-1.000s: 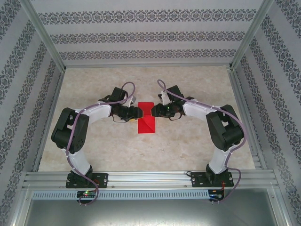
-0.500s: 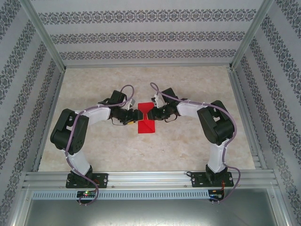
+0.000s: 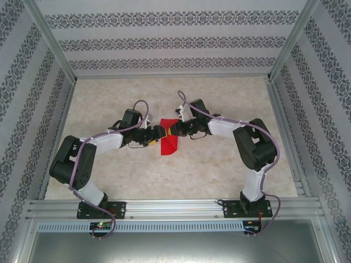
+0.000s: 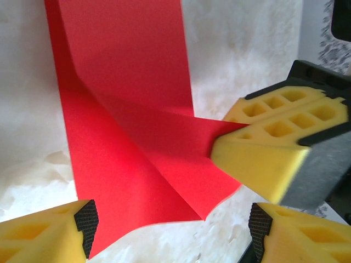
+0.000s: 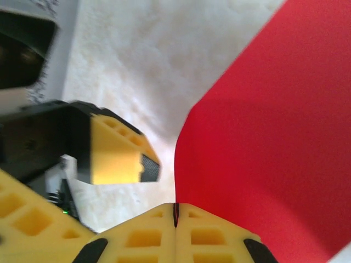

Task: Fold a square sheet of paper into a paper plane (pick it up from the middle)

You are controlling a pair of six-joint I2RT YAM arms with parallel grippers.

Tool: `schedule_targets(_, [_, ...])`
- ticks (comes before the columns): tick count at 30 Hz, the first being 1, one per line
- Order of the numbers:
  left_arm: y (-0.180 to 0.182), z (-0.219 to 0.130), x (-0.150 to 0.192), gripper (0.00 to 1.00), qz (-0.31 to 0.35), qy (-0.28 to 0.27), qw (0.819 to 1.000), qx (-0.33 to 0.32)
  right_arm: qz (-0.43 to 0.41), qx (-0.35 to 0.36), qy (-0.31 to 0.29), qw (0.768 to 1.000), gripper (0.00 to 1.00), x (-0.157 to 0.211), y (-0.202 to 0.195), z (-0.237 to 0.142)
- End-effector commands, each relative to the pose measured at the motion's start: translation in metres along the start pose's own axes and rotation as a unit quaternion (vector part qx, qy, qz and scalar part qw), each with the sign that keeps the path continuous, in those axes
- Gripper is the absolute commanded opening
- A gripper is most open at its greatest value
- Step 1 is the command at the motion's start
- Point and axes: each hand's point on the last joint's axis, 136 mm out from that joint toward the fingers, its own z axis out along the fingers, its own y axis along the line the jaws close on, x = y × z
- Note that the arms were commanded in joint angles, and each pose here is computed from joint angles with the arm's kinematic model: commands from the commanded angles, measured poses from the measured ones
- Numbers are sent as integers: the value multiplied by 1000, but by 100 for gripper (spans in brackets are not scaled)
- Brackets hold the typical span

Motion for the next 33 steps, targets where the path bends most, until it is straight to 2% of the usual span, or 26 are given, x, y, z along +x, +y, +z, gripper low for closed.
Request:
schedule_targets(1, [-22,-14,-21,76,-9,-57,997,44,-14,-57,-25,998,0,-13,34,-17])
schedule_targets(12, [-41,-24,-47,70,-39,-118,987,100,10,-119,-51,992,0,-20,50,-28])
schedule_targets(18, [-51,-14,-56,66,-46,-105,983,144,19,-143,-69,987,0,-26,56,-36])
schedule_targets(24, [-65,-17,-61,63,-33,-99,982,158,30,-147,-75,986,0,-29,51,-38])
schedule_targets(31, [-72,-20,-55,46,-29,-81,982,167,38,-152,-79,984,0,-31,47,-36])
schedule_targets(33, [-70,-19,-52,44,-30,-75,983,165,41,-153,-80,984,0,-30,45,-35])
